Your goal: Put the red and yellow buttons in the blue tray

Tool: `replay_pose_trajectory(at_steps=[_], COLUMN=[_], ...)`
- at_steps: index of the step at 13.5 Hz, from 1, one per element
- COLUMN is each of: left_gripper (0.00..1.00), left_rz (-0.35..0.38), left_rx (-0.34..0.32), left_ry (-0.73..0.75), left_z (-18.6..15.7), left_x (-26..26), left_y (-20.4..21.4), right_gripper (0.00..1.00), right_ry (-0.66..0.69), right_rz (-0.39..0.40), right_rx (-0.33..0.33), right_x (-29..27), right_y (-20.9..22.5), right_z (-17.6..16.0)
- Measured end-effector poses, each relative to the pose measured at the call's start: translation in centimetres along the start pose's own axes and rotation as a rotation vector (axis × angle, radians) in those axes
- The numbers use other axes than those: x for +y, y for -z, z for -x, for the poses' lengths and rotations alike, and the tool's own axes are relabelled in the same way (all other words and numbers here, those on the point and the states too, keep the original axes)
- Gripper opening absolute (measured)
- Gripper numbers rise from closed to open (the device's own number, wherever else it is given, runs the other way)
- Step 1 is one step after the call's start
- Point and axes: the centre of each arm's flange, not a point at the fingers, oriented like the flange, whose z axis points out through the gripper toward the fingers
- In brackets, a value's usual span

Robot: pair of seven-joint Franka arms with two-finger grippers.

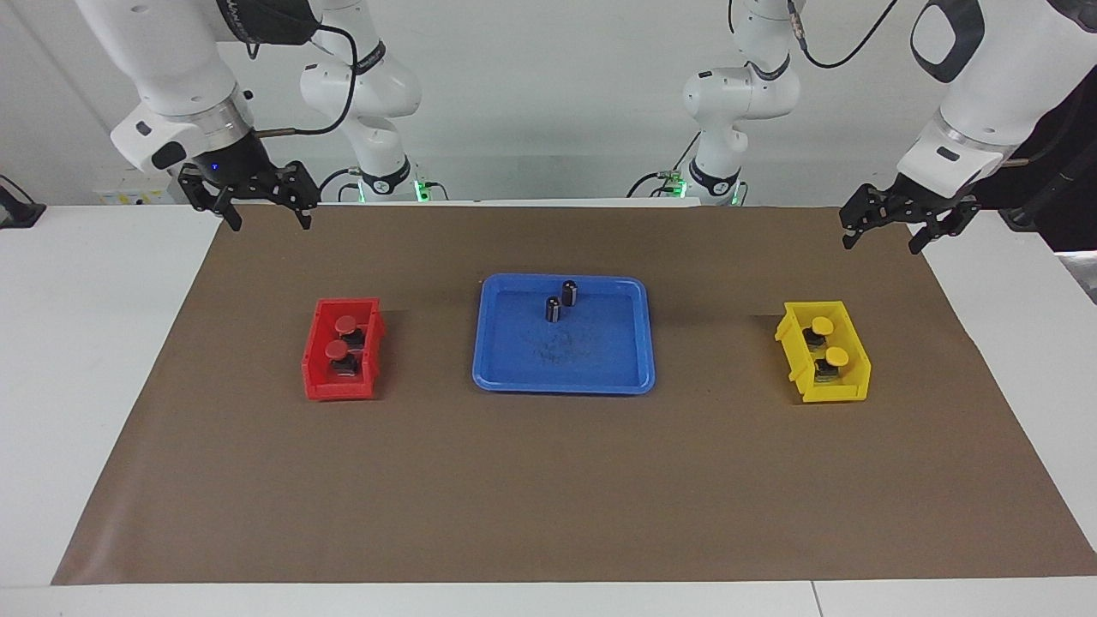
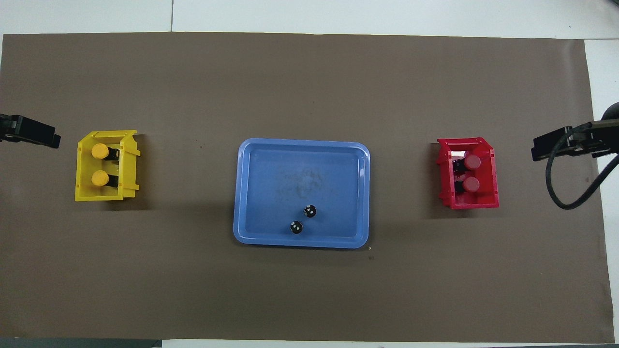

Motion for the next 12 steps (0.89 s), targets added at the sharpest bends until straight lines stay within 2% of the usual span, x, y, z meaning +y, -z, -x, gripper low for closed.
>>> replay_pose_trajectory(at_steps=[4,6,9,12], left_gripper=[1.0,1.0,1.0,1.0], left_rz=[0.002,0.003,0.005,0.004], left_rx=[-0.012,-0.018,-0.031,-0.028], left_ry=[0.003,0.006,0.022,0.032], left_z=[1.0,1.2,1.4,1.5], left_x=[0.1,0.1,-0.1,-0.1], left_y=[0.4,0.1,-0.5,-1.0], right_gripper=[1.0,1.0,1.0,0.9], right_ry=[0.0,0.001,0.008,0.021], right_rz=[0.0,0.001,-0.026,-0.055], right_rx=[0.005,0.048,0.129,0.146], right_x=[0.0,-0.1,-1.1,-2.7], right_y=[-0.1,-0.6,-5.1,-11.5], right_z=[-0.1,-0.6,-1.3,-2.6])
